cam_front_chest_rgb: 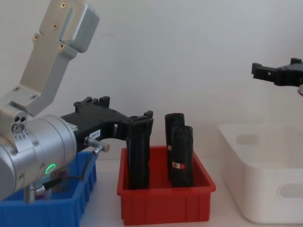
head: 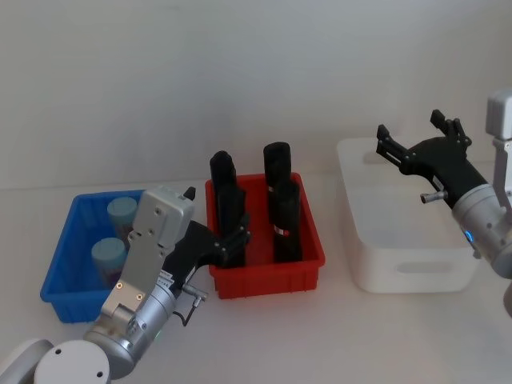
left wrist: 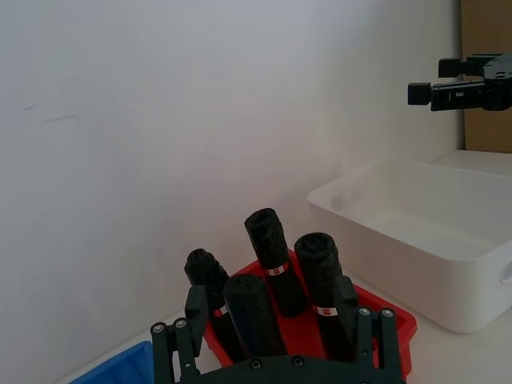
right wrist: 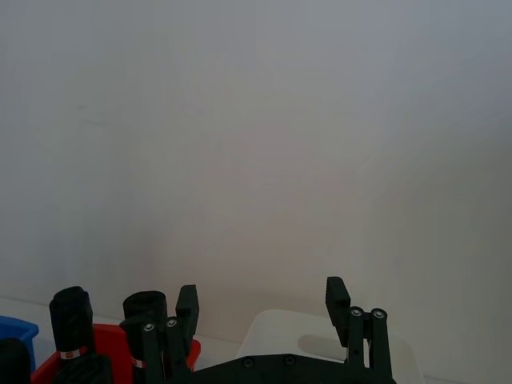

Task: Pick the cotton swabs from the blue box and place them into the white box.

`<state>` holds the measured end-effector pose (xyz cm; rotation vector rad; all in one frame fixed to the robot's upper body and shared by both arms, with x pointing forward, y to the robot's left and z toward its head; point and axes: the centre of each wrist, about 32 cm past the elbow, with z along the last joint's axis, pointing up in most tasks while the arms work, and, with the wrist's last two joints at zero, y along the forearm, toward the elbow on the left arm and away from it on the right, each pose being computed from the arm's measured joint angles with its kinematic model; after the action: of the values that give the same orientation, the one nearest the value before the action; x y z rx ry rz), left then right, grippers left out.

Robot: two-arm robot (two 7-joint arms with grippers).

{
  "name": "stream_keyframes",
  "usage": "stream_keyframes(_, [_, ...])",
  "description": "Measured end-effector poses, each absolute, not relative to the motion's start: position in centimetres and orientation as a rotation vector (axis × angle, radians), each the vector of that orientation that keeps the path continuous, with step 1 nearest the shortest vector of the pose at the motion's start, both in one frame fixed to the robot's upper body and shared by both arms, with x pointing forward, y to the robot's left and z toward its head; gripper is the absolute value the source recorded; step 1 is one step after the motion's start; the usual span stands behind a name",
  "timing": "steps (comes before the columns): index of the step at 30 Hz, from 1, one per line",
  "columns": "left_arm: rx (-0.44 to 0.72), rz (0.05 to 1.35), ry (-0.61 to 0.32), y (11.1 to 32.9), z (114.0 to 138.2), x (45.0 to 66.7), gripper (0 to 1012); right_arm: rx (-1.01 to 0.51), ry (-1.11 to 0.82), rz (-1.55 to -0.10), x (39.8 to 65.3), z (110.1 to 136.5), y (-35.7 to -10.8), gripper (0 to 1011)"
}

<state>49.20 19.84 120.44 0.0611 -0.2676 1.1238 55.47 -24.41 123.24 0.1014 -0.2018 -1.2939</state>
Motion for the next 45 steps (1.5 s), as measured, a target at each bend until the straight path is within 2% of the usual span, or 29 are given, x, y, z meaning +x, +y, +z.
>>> stream_keyframes(45, [0.061, 1.124, -0.268, 19.84, 120.44, 49.2, 1004, 0.101, -0.202, -1.294, 55.47, 123.23, -24.41, 1001])
